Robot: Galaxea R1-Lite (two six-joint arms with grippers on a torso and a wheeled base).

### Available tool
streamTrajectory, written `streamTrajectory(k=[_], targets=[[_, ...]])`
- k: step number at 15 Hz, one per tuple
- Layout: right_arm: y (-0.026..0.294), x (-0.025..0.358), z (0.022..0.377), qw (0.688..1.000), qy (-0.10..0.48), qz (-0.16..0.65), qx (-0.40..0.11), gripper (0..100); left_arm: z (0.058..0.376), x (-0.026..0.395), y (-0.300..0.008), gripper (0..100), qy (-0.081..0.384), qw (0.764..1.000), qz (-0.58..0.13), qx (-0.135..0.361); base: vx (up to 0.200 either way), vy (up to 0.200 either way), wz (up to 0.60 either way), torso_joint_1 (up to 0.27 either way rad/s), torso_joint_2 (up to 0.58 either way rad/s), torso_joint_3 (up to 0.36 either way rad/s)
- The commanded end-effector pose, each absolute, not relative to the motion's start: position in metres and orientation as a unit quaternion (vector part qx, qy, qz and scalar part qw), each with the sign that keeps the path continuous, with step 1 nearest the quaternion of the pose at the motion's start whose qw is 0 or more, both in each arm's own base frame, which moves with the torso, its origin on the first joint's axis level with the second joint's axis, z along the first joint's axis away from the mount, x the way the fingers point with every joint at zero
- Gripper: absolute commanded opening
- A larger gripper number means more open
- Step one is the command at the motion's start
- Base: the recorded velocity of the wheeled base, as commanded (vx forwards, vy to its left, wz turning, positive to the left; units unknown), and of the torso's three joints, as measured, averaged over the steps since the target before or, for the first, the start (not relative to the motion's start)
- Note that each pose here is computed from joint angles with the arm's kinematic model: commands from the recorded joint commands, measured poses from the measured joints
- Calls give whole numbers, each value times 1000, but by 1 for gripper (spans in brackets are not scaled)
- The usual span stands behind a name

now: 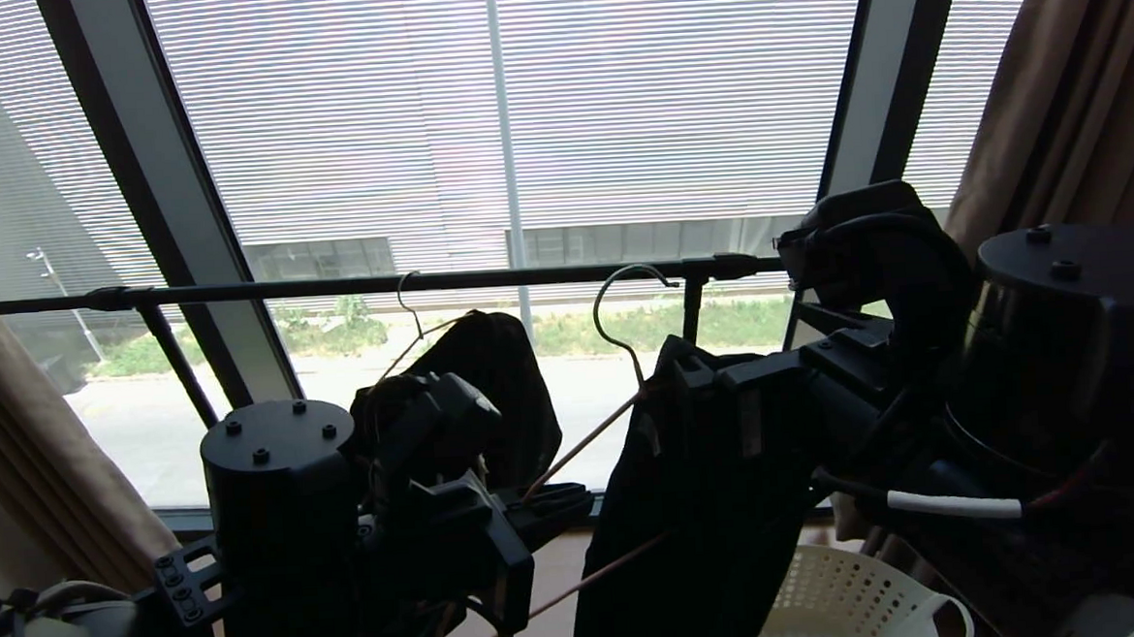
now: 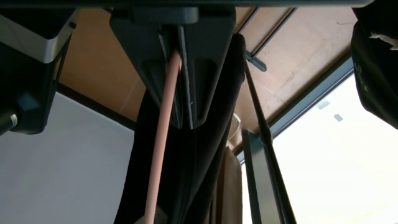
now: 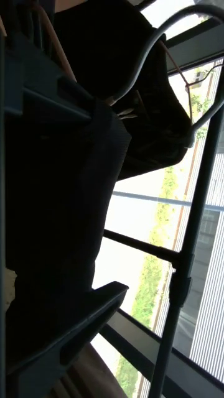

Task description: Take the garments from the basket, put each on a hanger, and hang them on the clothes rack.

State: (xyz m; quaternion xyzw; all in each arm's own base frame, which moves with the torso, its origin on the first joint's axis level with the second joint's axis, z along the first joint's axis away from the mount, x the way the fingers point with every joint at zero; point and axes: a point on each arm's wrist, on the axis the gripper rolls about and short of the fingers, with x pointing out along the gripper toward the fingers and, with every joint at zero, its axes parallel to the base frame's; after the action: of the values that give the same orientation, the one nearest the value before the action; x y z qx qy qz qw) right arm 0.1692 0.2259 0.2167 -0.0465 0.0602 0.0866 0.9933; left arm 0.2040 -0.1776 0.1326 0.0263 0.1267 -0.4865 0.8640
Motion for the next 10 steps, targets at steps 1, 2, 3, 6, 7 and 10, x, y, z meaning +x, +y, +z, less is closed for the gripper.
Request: streamTrajectory(k=[1,2,3,6,7,10], targets=[[227,171,214,993,64,85,-51,100,133,200,-174,0,118,865,-487,25,0,0,0,0,0,0],[230,173,211,993,66,84,-54,100,133,199,-173,0,112,865,-488,24,0,0,0,0,0,0],[232,174,212,993,65,84,-54,100,132,197,-172,0,112,866,-487,23,0,0,0,0,0,0],[231,174,212,993,65,85,-52,100,132,199,-168,0,112,870,-480,23,0,0,0,0,0,0],[230,172,213,993,65,86,-53,100,134,205,-165,0,108,875,-471,20,0,0,0,0,0,0],[230,170,213,993,65,88,-54,100,135,211,-161,0,105,882,-460,19,0,0,0,0,0,0]])
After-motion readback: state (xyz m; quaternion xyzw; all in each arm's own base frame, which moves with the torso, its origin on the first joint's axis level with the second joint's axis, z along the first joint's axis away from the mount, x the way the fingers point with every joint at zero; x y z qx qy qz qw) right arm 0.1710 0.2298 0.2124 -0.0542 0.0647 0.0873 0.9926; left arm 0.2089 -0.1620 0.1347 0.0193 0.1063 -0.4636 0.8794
